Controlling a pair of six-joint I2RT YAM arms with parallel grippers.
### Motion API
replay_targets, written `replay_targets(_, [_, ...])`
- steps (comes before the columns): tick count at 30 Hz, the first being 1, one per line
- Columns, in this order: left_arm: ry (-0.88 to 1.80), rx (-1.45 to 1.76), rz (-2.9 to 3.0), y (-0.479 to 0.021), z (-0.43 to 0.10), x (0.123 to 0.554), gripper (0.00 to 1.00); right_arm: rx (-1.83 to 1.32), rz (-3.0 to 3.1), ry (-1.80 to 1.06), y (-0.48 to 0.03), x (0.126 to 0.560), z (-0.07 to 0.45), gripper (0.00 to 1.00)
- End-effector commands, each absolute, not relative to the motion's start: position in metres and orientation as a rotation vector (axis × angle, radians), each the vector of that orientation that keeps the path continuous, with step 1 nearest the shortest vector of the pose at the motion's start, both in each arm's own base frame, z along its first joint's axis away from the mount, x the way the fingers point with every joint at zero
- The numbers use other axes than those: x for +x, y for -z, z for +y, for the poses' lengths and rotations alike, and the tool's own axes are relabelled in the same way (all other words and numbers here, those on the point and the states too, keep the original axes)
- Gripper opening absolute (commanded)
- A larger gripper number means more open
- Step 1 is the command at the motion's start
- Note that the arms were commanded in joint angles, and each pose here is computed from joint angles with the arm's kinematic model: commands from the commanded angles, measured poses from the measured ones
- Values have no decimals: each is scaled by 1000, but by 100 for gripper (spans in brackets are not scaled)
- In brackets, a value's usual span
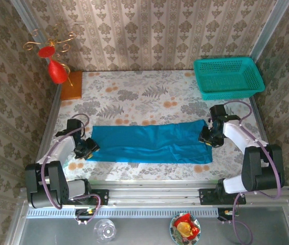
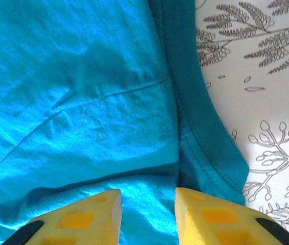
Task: Fold the inside-out t-shirt
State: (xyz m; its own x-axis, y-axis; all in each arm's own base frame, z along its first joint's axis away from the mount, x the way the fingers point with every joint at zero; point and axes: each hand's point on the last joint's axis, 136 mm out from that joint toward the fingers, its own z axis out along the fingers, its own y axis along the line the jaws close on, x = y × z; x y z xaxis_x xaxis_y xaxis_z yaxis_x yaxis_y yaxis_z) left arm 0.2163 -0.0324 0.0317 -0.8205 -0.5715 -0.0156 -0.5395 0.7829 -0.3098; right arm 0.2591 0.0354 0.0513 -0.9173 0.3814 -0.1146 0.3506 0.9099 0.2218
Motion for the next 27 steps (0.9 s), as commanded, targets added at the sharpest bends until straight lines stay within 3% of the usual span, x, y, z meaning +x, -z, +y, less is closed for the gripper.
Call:
replay_targets(1, [525, -948, 2836, -28, -39, 222, 36, 615, 2903, -372, -56, 247, 42, 35])
replay_targets(7, [509, -942, 2807, -29, -35, 232, 29, 658, 2878, -414, -59, 237, 46, 35])
replay_targets(16, [502, -925, 2761, -39, -29, 242, 8, 876, 2832, -441, -49, 214, 45, 43])
replay_targets(20, [500, -913, 2755, -41, -29, 242, 7, 958, 2845, -323, -39, 203, 33, 45])
replay_targets(27, [490, -914, 2766, -39, -28, 240, 14, 980, 2829, -223, -28, 202, 21, 49])
